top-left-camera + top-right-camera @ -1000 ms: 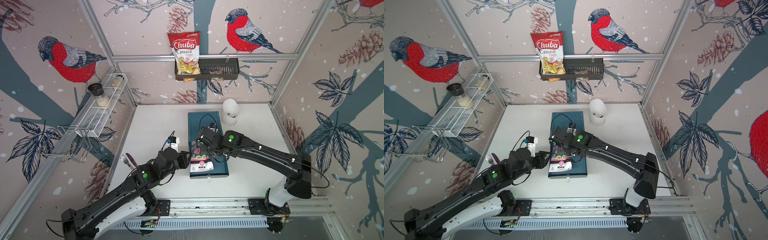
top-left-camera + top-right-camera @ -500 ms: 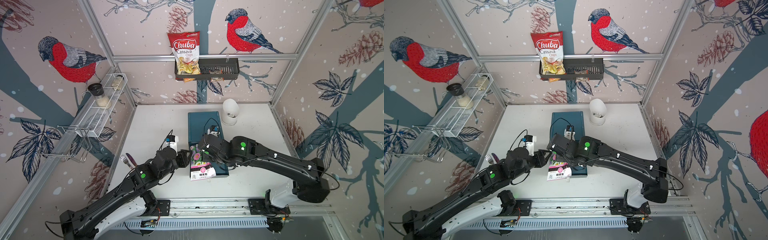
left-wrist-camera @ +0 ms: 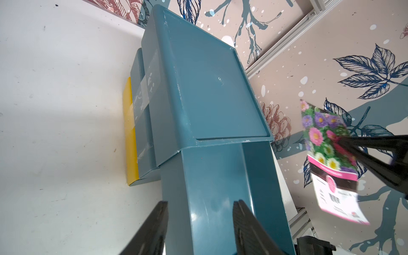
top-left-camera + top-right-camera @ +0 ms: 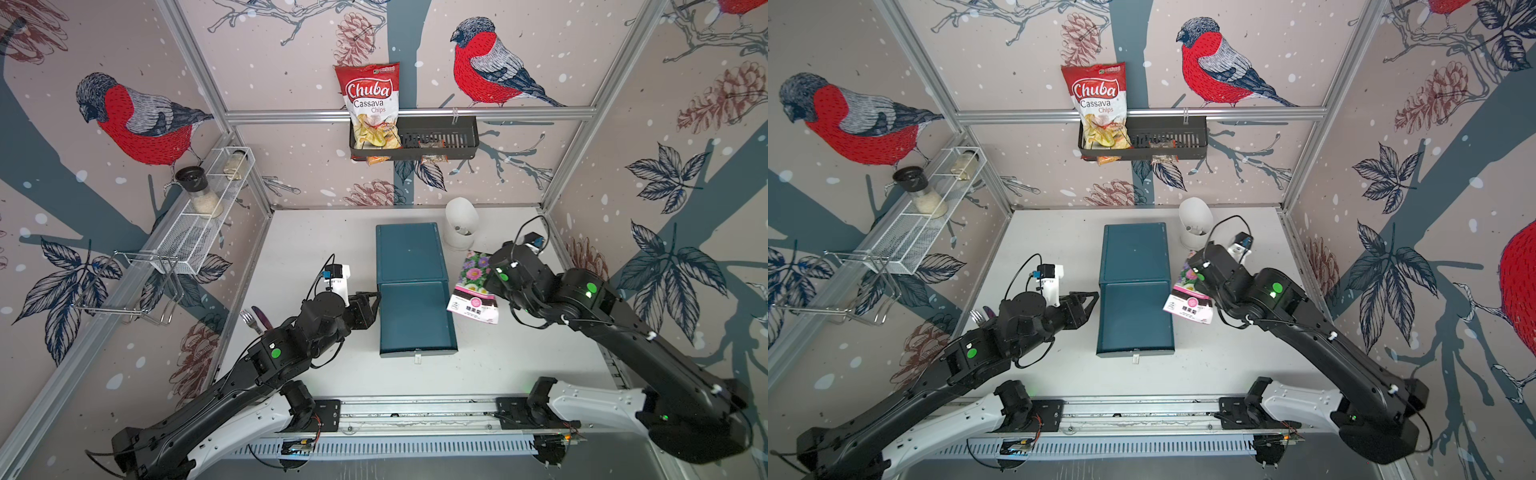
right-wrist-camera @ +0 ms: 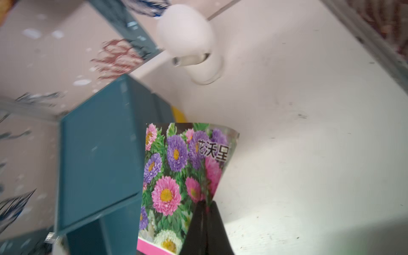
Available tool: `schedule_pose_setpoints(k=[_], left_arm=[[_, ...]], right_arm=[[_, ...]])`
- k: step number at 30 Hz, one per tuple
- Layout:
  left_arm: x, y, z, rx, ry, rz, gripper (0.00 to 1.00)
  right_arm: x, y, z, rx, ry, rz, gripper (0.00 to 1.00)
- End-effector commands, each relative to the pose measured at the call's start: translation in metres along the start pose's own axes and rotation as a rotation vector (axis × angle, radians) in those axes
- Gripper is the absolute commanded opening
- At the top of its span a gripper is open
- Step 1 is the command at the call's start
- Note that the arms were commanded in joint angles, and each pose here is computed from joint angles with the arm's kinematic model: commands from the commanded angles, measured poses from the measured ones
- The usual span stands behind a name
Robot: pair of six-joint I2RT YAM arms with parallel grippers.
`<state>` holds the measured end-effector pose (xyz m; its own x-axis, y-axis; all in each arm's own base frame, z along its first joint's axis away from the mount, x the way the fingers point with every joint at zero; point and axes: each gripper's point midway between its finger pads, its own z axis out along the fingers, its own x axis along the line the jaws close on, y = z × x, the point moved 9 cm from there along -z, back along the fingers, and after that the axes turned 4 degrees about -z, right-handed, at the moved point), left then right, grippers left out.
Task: Take the seed bags out of the drawer
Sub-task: Place the seed packet at the center of the board.
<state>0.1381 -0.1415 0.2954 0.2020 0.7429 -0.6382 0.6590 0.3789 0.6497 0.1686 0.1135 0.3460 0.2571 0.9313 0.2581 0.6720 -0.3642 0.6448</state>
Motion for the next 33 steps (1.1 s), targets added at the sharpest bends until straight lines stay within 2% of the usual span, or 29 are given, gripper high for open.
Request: schedule_pose_setpoints(k=[1, 6, 9, 11, 14, 22, 25, 30, 33], left_arm=[[0.002, 0.003, -0.004, -0.022, 0.018, 0.000, 0.52], [0.006, 0.003, -0.003, -0.035, 0.043, -0.010, 0.52], [0.007, 0.002, -0.003, -0.038, 0.048, -0.014, 0.52], [0.007, 0.002, -0.002, -0.040, 0.048, -0.014, 0.52], [0.007, 0.003, 0.000, -0.044, 0.052, -0.015, 0.52], [0.009, -0.001, 0.005, -0.035, 0.049, -0.020, 0.52], [0.010, -0.003, 0.007, -0.027, 0.049, -0.020, 0.53], [0.011, 0.000, 0.007, -0.032, 0.054, -0.014, 0.53], [0.011, 0.001, 0.007, -0.036, 0.057, -0.017, 0.53]], right_arm=[[-0.040, -0.004, 0.036, 0.063, -0.095, 0.026, 0.00], [-0.107, -0.017, 0.088, 0.134, -0.206, 0.180, 0.00], [-0.133, -0.025, 0.111, 0.169, -0.195, 0.260, 0.00], [-0.142, -0.031, 0.124, 0.198, -0.199, 0.280, 0.00], [-0.154, -0.037, 0.140, 0.238, -0.276, 0.293, 0.00], [-0.186, -0.043, 0.162, 0.250, -0.442, 0.405, 0.00], [-0.190, -0.050, 0.172, 0.276, -0.448, 0.421, 0.12], [-0.189, -0.053, 0.173, 0.262, -0.430, 0.422, 0.49], [-0.181, -0.044, 0.164, 0.226, -0.420, 0.406, 0.61]])
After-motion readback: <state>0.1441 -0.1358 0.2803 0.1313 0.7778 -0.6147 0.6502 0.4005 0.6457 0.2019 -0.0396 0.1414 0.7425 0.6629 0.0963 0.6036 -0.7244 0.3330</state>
